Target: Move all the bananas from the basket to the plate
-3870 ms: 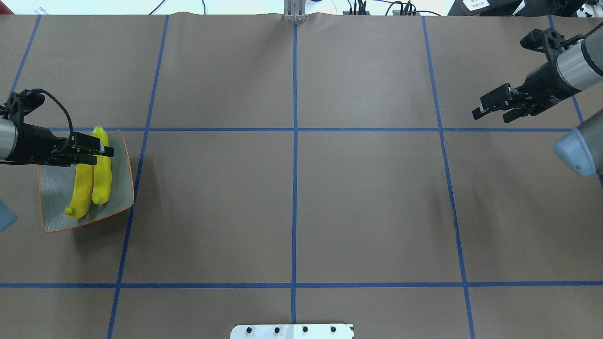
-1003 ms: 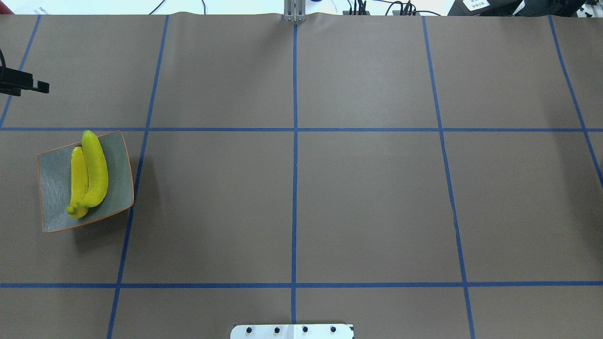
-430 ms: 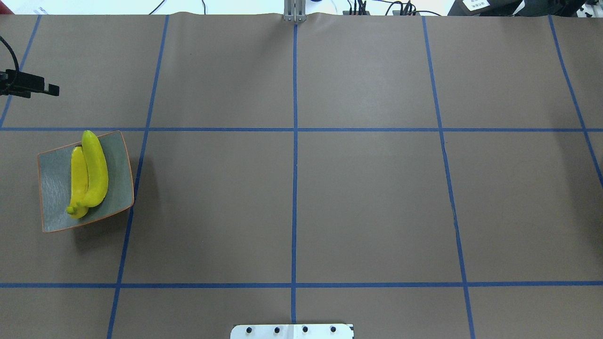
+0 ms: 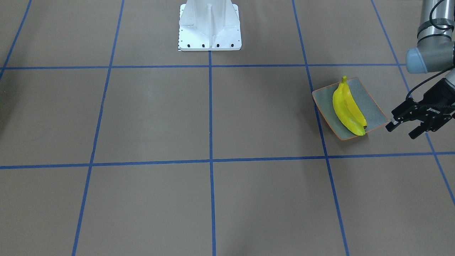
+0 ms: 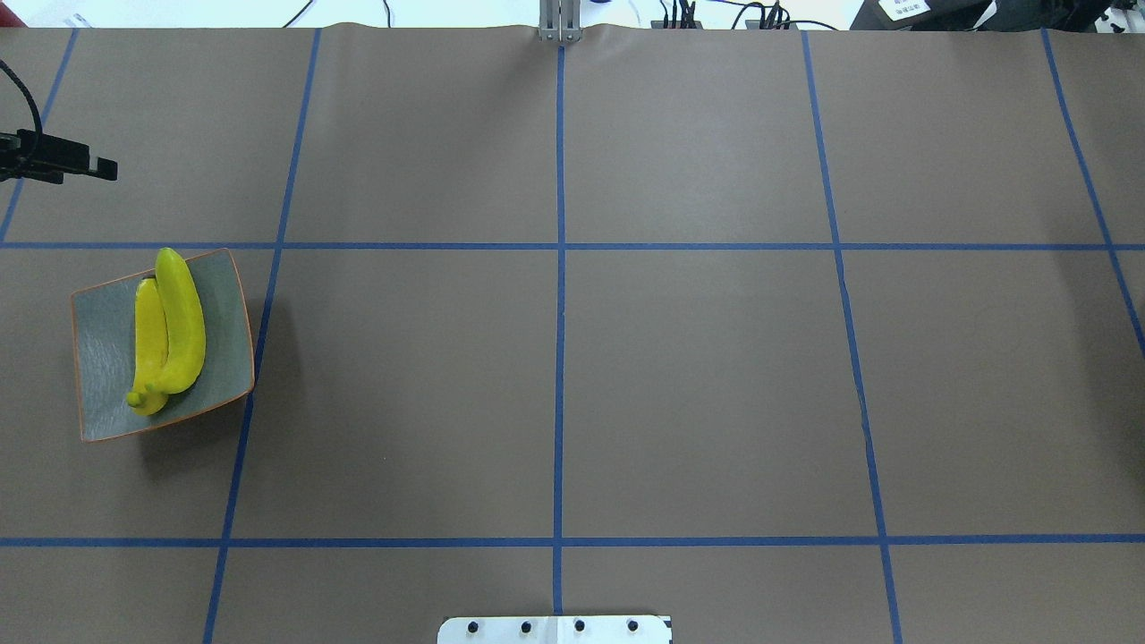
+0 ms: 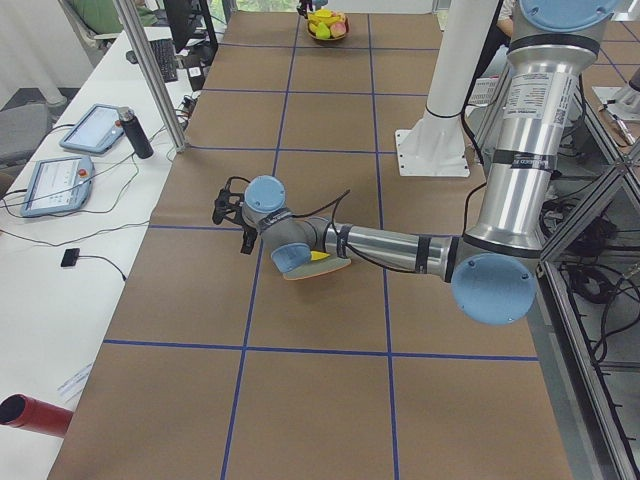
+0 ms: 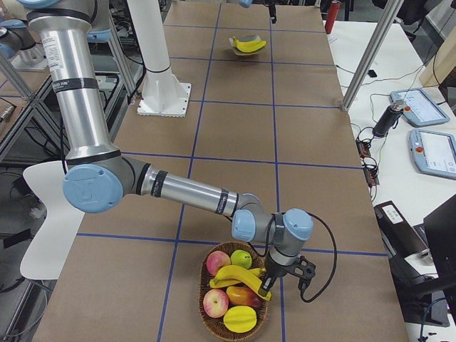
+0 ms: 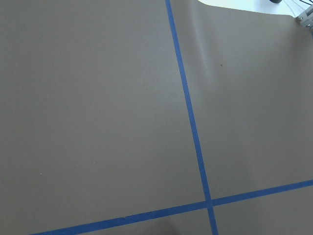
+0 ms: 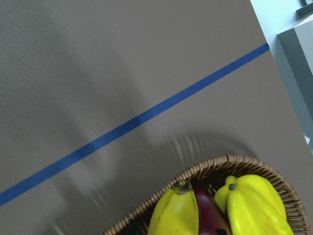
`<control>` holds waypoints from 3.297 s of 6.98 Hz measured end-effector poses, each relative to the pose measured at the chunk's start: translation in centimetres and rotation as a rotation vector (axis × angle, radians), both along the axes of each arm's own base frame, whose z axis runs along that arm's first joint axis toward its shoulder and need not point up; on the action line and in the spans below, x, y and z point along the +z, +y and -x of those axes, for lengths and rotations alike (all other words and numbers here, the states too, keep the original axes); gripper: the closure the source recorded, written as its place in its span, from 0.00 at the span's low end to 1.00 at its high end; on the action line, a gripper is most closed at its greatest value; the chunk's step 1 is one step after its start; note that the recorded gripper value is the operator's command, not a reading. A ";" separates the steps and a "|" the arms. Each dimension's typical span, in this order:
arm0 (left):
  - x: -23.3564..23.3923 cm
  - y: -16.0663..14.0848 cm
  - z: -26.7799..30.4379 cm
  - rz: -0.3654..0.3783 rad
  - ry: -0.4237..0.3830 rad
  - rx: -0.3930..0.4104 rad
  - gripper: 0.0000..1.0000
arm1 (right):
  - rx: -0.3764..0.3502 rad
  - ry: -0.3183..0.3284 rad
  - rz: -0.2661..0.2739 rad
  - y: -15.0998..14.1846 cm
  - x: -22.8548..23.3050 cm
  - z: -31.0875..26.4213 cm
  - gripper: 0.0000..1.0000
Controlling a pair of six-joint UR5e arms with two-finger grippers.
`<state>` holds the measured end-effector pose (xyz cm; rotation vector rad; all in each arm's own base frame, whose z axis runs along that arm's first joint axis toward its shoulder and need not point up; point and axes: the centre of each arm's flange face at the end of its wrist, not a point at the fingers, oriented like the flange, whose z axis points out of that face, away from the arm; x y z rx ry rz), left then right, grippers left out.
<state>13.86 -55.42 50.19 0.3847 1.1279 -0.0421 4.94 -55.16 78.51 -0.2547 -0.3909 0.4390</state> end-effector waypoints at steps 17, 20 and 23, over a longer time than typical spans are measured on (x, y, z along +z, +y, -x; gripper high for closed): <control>0.1 -0.6 -0.9 -0.001 -0.005 0.008 0.00 | -0.078 0.001 0.007 1.2 1.2 2.5 1.00; 0.6 -0.7 -1.1 0.008 -0.008 0.012 0.00 | -0.080 0.003 -0.041 -0.3 -1.1 2.6 1.00; 1.8 -0.7 -1.7 0.023 -0.013 0.022 0.00 | -0.066 0.013 -0.106 0.6 -3.8 -1.5 1.00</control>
